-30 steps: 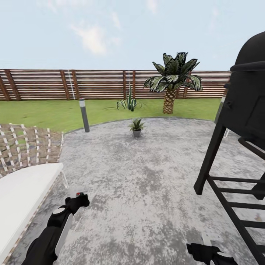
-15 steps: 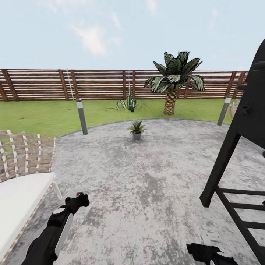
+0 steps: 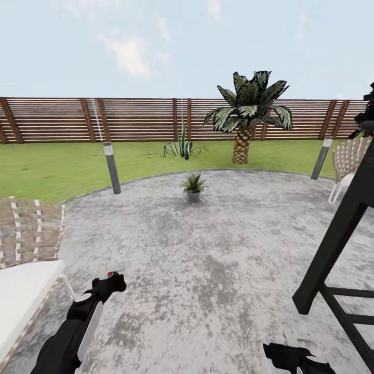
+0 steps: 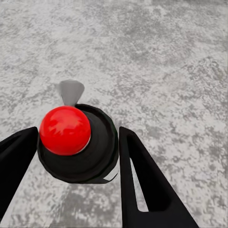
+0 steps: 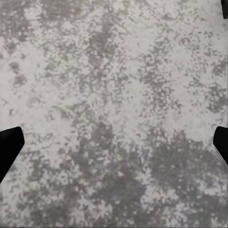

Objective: Pick up the pesticide atomizer in the garden and spray insectifuge to fully cover both potted plants in the garden.

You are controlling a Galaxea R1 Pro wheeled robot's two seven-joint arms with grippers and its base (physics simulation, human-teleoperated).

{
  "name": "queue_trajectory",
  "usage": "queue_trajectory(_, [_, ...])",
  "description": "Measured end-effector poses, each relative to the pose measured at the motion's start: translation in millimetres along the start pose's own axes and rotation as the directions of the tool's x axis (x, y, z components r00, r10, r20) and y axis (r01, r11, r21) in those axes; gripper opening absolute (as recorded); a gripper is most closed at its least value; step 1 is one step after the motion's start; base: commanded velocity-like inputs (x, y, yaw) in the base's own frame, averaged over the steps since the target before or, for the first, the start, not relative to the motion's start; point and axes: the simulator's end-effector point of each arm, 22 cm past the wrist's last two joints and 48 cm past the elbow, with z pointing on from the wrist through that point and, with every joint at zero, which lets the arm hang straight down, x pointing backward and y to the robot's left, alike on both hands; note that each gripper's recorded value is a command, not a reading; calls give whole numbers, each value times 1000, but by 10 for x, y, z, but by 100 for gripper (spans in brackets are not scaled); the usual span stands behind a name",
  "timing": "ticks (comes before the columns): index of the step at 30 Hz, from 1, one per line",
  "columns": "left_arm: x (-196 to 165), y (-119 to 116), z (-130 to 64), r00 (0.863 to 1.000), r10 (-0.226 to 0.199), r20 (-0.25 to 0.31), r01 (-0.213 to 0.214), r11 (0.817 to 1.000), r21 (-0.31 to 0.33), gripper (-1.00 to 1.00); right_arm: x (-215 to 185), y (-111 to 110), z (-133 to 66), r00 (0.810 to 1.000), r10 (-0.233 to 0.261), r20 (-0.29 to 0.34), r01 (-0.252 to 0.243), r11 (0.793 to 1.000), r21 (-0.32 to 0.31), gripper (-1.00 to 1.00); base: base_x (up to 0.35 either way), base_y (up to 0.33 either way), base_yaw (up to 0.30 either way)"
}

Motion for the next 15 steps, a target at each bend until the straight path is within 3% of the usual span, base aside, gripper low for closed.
queue_trajectory(15, [0,0,0,1000,0,0,0,1000,0,-100,0,1,0,1000,0,0,0,1000,0,100,334,0,0])
